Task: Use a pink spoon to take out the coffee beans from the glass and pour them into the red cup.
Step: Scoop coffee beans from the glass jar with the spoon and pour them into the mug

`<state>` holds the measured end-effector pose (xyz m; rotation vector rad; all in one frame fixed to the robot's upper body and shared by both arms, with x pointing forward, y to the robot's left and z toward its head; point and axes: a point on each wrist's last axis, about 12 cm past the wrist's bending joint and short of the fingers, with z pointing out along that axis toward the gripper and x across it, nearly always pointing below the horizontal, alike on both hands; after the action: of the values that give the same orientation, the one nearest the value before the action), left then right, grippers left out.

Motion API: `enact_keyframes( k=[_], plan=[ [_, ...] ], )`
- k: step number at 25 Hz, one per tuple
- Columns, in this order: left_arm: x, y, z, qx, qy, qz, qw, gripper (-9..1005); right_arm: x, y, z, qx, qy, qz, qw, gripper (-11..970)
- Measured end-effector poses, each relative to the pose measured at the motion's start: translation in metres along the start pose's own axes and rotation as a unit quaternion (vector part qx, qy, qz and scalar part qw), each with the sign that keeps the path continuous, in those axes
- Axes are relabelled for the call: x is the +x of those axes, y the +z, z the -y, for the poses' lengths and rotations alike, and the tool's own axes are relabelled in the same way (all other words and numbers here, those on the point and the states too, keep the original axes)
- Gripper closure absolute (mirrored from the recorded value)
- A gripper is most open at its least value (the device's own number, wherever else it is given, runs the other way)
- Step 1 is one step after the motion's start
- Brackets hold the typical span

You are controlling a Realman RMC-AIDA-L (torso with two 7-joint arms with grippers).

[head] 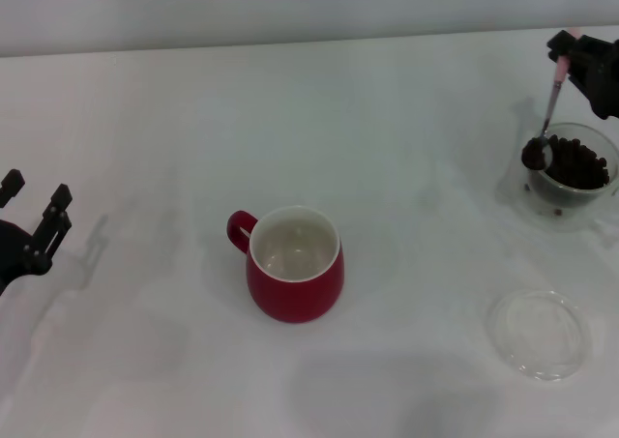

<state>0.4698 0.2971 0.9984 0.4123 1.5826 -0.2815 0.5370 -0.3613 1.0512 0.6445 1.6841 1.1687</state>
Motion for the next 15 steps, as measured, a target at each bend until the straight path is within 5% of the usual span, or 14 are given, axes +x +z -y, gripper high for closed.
enact_keyframes(
  k=[15],
  plan=[
    [0.002,-0.002,0.004,0.002,-0.007,-0.004,1.000,430,0.027,0.043,-0.025,-0.049,-0.021,-0.069,0.996,803]
  ],
)
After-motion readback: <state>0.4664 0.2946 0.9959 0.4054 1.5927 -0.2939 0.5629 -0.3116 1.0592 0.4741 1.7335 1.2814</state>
